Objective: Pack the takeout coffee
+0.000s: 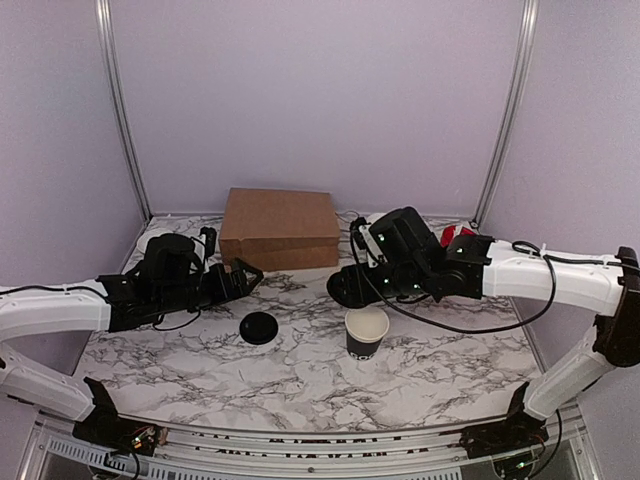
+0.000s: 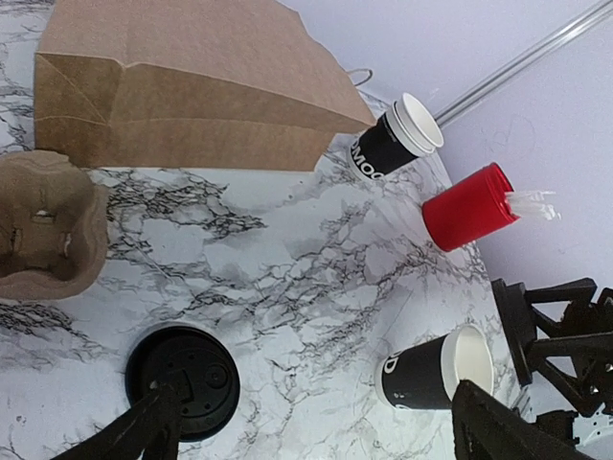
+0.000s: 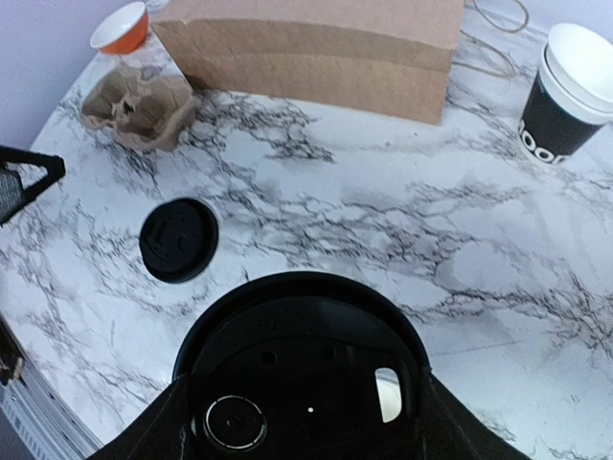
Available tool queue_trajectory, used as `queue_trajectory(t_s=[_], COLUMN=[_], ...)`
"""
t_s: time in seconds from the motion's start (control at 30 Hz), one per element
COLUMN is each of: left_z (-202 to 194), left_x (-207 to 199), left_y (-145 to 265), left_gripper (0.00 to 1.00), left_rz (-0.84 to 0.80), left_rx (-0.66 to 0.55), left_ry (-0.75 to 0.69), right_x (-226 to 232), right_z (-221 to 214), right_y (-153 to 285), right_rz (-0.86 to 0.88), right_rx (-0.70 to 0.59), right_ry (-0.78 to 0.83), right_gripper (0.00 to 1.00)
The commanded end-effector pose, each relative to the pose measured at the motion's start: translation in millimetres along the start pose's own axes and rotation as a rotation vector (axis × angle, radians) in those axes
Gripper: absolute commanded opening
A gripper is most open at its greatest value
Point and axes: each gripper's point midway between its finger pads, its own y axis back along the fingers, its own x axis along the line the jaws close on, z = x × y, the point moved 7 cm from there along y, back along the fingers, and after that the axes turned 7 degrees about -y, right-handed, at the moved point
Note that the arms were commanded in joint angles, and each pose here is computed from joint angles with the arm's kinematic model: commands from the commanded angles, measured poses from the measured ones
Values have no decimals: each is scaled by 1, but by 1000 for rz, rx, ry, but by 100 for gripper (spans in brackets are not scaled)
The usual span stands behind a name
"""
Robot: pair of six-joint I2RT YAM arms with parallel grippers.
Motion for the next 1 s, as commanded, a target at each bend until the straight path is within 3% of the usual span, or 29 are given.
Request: queue_trajectory(t_s=[0.0,0.33,0.97], left_z=[-3,-18,-27], left_x=[-24,-46,-52], left_y=[-12,-35,-42], left_gripper=[99,99,99], left_rz=[-49,-77,-87], left_rx=[50,124,152], left_ry=[-49,-70,-80], right_x=[-11,-19,-19], right_z=[-21,-49,-54], right_y=[15,7,7], right_rz=[-111,-269,-231], right_rx=[39,51,32], right_ry=[76,134,92], right_gripper=[62,63,64])
